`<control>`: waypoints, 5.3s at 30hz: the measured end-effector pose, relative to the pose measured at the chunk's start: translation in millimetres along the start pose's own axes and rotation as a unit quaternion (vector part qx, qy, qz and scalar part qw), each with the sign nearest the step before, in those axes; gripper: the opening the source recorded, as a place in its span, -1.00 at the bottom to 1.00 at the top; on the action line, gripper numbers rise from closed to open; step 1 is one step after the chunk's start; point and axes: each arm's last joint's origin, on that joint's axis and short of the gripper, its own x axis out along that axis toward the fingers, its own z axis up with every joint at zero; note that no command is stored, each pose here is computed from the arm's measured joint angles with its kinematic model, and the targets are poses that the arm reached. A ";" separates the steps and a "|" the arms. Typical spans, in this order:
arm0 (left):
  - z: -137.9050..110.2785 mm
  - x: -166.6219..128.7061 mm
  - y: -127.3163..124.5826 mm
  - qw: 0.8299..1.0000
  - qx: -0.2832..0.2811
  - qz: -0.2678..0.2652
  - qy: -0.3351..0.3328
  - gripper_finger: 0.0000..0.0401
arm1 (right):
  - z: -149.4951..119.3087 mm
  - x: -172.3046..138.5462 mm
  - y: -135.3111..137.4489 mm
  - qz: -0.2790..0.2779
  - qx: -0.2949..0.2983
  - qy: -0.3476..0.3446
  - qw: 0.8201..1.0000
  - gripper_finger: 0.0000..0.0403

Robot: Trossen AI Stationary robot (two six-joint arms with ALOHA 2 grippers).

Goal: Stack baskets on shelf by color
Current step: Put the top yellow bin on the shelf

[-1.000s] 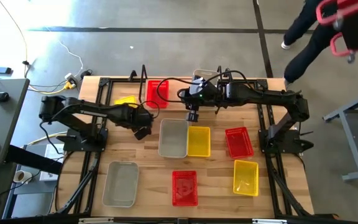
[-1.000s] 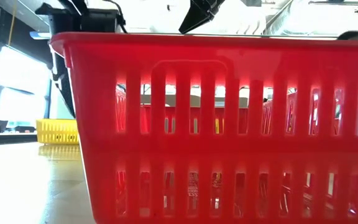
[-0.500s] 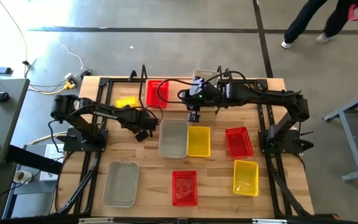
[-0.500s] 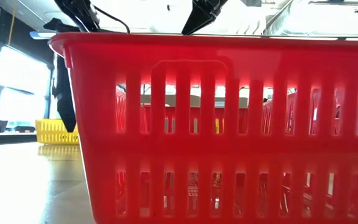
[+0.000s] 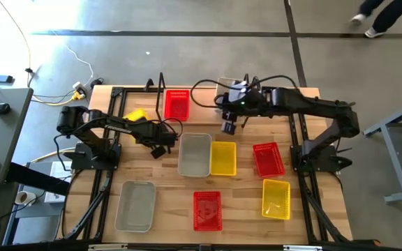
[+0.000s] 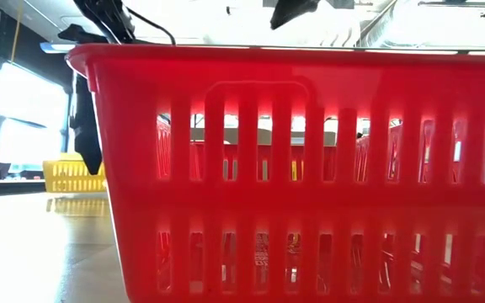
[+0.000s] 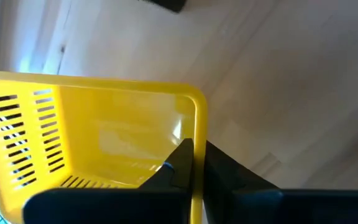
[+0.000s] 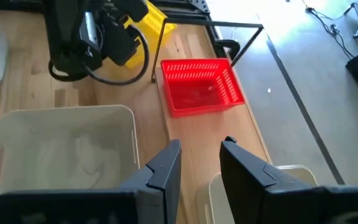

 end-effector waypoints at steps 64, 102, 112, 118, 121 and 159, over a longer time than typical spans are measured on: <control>71.0 -184.8 51.4 0.884 0.057 -0.067 -0.459 -0.97 | 1.7 -21.7 -15.6 -0.210 0.076 -0.022 0.975 -0.51; 149.2 -82.9 -10.0 0.923 0.133 -0.054 -0.358 -0.97 | -10.5 -21.3 -13.6 -0.201 0.093 0.028 0.975 -0.51; 157.5 -79.7 0.6 0.915 0.140 -0.098 -0.365 -0.97 | -10.5 -21.3 -13.5 -0.201 0.096 0.027 0.975 -0.51; 154.6 -74.9 -0.2 0.921 0.155 -0.100 -0.342 -0.97 | -10.5 -21.3 -13.5 -0.201 0.096 0.027 0.975 -0.51; 155.5 -70.5 -1.8 0.923 0.163 -0.100 -0.334 -0.97 | -10.5 -21.3 -13.5 -0.201 0.096 0.027 0.975 -0.51; 156.4 -62.8 0.4 0.918 0.196 -0.134 -0.319 -0.97 | -10.1 -20.9 -12.5 -0.184 0.098 0.026 0.978 -0.51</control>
